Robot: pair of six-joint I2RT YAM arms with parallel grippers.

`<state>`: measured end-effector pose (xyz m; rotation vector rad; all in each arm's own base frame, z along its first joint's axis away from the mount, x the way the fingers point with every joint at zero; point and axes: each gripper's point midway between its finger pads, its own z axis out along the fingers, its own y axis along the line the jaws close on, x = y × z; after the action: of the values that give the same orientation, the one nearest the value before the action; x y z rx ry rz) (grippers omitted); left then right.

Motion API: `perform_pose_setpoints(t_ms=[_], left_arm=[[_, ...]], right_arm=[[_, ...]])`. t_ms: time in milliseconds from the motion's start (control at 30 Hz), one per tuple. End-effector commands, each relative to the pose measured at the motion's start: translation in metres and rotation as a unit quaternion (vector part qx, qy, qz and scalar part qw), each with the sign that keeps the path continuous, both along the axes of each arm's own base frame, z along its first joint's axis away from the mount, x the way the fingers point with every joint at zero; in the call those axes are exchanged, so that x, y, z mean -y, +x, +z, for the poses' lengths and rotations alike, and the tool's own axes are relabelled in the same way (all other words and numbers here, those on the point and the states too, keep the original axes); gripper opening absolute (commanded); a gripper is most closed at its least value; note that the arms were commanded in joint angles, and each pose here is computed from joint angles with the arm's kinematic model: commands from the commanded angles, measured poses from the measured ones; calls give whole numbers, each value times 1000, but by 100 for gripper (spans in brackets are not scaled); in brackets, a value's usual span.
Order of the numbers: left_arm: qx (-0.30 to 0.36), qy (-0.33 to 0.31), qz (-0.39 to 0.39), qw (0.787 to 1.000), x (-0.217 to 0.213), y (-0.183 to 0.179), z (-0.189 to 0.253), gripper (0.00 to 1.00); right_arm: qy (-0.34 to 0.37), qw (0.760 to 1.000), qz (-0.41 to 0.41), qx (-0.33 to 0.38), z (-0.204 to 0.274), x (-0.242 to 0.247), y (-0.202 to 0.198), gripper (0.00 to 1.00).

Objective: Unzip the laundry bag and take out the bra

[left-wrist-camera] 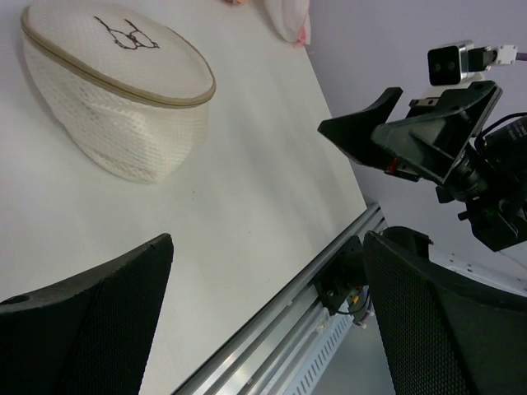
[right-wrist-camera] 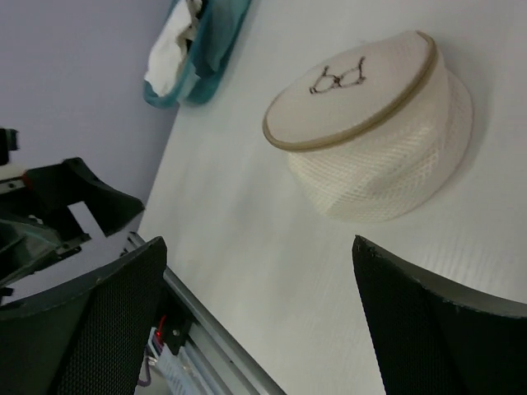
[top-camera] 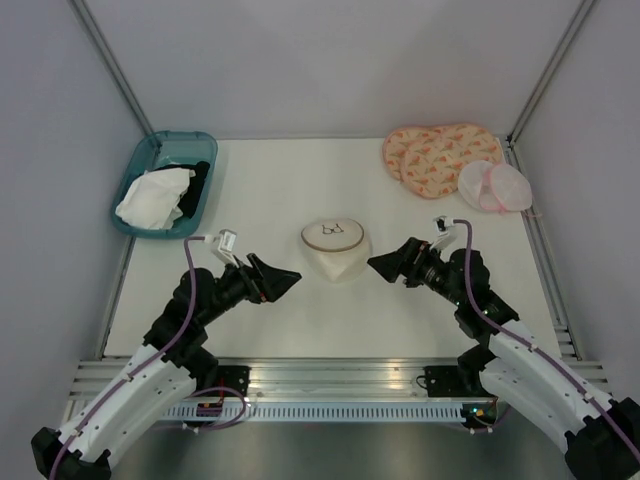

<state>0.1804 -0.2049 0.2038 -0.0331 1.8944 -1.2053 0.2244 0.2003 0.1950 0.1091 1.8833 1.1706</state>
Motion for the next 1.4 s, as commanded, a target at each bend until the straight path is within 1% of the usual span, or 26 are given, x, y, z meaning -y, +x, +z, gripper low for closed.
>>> perform_pose_setpoints(t_ms=[0, 33, 67, 100, 133, 167, 200, 233, 267, 300, 333, 367, 433, 467, 600, 633, 667, 767, 800, 833, 867, 933, 967, 1133, 1267, 1367], left_arm=[[23, 10, 20, 999, -5, 8, 15, 100], [14, 15, 18, 1000, -4, 8, 12, 100], [2, 22, 16, 1000, -3, 8, 7, 100], [0, 22, 9, 1000, -1, 7, 7, 99], [-4, 25, 6, 1000, 0, 6, 4, 100], [-7, 25, 5, 1000, 0, 6, 3, 100], [-10, 25, 4, 1000, 0, 5, 2, 100], [-12, 25, 3, 1000, 0, 4, 0, 100], [-13, 24, 3, 1000, 0, 3, -1, 100], [-11, 18, 3, 1000, -1, 1, 1, 100], [-16, 17, 5, 1000, -2, 0, -4, 100], [-15, 15, 5, 1000, -2, -1, -4, 99], [-15, 9, 6, 1000, -4, -4, -7, 100], [-14, 5, 8, 1000, -5, -5, -7, 100], [-16, 1, 18, 1000, -10, -8, -11, 100], [-12, -2, 20, 1000, -12, -9, -9, 100], [-10, -3, 21, 1000, -13, -9, -8, 100], [-10, -7, 23, 1000, -15, -12, -9, 99], [-11, -9, 21, 1000, -14, -13, -10, 100], [-15, -9, 21, 1000, -14, -13, -13, 100], [-14, -11, 20, 1000, -15, -14, -13, 100], [-19, -11, 20, 1000, -15, -16, -16, 99], [-17, -12, 20, 1000, -16, -17, -16, 100], [-14, -15, 25, 999, -20, -19, -17, 100], [-12, -16, 29, 999, -22, -20, -19, 100], [-13, -15, 27, 999, -22, -21, -20, 100]], right_arm=[[-64, 998, -8, -6, -16, -6, 9, 98], [-80, 996, -26, -5, -19, -5, 15, 98], [-92, 996, -15, 7, -12, -17, 12, 98], [-119, 993, -17, -4, -24, -22, 14, 98], [-134, 990, -44, 8, -15, -23, 23, 91], [-151, 988, -32, 11, -17, -37, 17, 81], [-187, 982, -27, 0, -31, -43, 18, 66], [-213, 976, -41, -7, -37, -43, 21, 28], [-215, 976, -39, -2, -25, -54, 23, 1], [-242, 969, -40, -18, -38, -57, 26, 0], [-246, 969, -37, -8, -35, -63, 30, 0], [-242, 970, -30, 4, -28, -73, 32, 0], [-243, 970, -17, 11, -31, -87, 38, 0], [-225, 974, -8, 25, -17, -100, 43, 1], [-240, 971, 10, 12, -35, -132, 62, 0], [-237, 971, 8, 19, -27, -141, 70, 0], [-254, 967, 12, 8, -44, -147, 75, 0], [-245, 969, 21, 19, -41, -167, 88, 0], [-251, 968, 24, 15, -52, -174, 93, 0], [-243, 969, 27, 21, -44, -183, 99, 0], [-249, 968, 28, 12, -56, -188, 102, 1], [-243, 969, 37, 12, -55, -200, 108, 1], [-252, 967, 41, 4, -68, -204, 110, 0], [-285, 958, 30, -27, -101, -202, 117, 1], [-289, 955, 27, -57, -126, -195, 120, 0], [-304, 948, 36, -84, -141, -183, 115, 0]])
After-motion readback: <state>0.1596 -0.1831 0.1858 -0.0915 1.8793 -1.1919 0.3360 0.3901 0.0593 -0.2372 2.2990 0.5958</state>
